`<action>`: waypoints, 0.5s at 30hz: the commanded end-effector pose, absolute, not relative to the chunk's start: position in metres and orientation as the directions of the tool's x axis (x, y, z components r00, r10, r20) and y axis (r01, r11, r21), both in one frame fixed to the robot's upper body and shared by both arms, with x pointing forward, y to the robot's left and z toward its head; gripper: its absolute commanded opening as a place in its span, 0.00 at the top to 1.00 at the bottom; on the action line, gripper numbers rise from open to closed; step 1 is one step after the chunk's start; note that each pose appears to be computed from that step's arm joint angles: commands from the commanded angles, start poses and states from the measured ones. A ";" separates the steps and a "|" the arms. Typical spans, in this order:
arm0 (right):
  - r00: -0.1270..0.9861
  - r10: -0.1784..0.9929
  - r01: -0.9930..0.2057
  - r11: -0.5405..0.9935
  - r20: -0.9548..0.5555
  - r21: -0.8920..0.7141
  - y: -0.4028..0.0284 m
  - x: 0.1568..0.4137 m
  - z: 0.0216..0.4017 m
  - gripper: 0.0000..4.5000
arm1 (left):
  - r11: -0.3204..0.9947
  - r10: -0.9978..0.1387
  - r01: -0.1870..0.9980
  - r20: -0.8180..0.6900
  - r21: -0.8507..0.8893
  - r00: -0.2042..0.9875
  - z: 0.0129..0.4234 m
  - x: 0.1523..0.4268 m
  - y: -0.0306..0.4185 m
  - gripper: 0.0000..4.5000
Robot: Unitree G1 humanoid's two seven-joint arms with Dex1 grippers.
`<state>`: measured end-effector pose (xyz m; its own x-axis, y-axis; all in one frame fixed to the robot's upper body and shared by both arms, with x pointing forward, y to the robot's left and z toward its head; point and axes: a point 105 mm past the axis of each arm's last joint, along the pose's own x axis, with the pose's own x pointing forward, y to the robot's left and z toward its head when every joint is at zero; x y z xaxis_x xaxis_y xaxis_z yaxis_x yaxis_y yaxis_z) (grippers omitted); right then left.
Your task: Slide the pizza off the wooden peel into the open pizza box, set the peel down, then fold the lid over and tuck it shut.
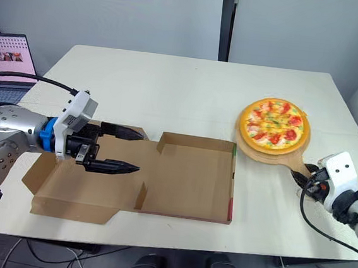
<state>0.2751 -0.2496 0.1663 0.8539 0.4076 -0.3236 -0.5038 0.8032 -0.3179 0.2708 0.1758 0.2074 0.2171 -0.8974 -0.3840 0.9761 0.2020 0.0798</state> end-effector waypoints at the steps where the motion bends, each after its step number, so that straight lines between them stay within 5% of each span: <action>1: 0.810 0.505 -0.586 0.705 -0.297 -0.400 -0.230 0.273 0.196 0.64 | 0.221 -0.887 0.966 -0.385 0.134 0.257 0.218 0.270 0.184 0.00; 15: 0.667 0.611 -0.740 0.481 -0.425 -0.470 -0.195 0.274 0.196 0.64 | 0.257 -0.874 0.957 -0.391 0.133 0.289 0.211 0.264 0.188 0.00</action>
